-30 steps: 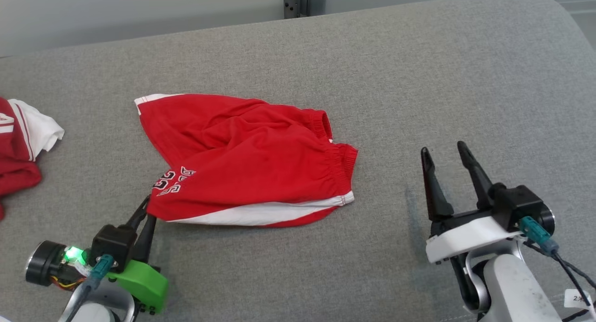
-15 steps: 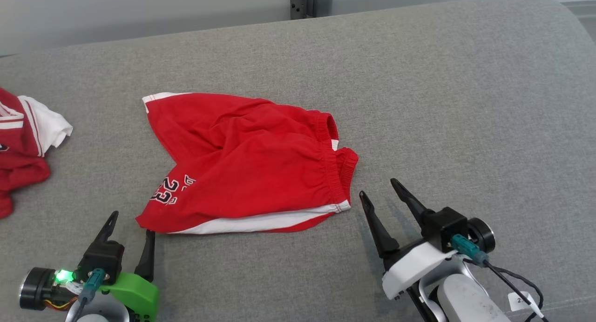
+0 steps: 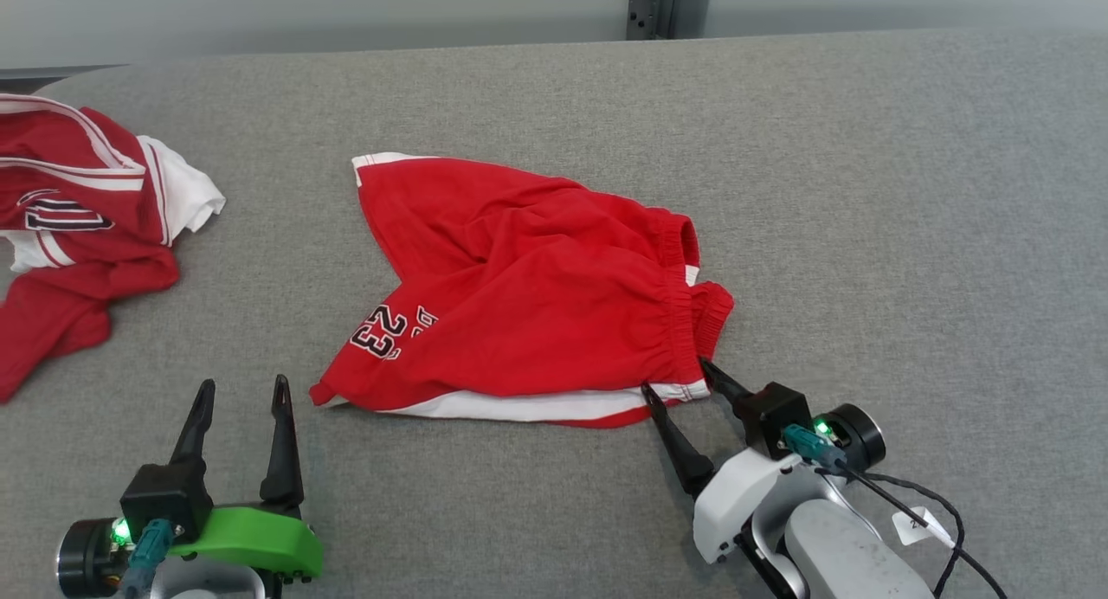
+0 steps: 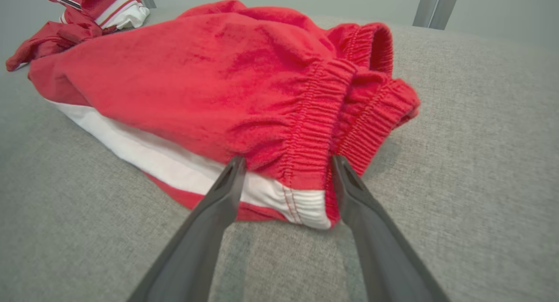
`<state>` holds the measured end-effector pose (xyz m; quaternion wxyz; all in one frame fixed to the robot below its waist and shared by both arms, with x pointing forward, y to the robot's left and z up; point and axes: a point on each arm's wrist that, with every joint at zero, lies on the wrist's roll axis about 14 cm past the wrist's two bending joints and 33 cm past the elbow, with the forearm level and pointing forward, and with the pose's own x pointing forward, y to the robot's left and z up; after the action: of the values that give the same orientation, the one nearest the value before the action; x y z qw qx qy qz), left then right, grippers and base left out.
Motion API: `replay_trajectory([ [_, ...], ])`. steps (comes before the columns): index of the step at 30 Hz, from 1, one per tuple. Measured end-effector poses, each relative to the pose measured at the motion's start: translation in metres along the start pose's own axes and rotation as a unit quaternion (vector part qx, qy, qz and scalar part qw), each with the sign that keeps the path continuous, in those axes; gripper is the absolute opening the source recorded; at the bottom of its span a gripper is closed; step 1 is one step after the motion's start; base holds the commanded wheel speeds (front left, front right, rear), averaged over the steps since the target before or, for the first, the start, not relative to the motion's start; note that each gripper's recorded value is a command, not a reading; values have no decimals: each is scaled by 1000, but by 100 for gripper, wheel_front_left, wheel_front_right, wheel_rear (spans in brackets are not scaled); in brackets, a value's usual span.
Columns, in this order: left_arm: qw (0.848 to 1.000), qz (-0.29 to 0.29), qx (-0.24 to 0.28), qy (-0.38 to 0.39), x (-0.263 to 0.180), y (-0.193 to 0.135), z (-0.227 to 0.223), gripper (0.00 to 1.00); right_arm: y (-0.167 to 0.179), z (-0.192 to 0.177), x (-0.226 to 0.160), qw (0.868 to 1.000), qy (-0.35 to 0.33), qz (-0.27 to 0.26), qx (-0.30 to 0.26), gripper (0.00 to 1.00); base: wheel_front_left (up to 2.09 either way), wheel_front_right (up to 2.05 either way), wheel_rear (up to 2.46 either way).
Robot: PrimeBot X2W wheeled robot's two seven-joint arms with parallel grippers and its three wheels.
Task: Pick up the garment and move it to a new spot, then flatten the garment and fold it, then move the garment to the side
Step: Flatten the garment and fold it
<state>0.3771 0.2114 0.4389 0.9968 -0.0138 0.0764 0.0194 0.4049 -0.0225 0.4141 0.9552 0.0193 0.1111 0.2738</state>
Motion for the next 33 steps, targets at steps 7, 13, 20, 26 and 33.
replay_trajectory([
  [7, 999, 15, -44, -28, -5, -4, 14, 100, 2, 1, 7, 1000, 3, 4, 26, 11, 0, 0, 0],
  [13, 998, 3, -50, -33, -2, -12, 15, 100, -14, 29, 4, 995, -48, -26, 83, 0, 0, 0, 0],
  [20, 997, -30, -60, -23, 1, -31, 8, 100, -52, 39, -14, 988, -75, -91, 99, 0, 0, 0, 0],
  [26, 996, -60, -72, -1, 1, -48, -7, 100, -84, 28, -31, 985, -63, -144, 75, 0, 0, 0, 0],
  [33, 989, -113, -88, 25, -6, -79, -22, 100, -99, 20, -37, 985, -47, -163, 42, 43, 0, 0, 0],
])
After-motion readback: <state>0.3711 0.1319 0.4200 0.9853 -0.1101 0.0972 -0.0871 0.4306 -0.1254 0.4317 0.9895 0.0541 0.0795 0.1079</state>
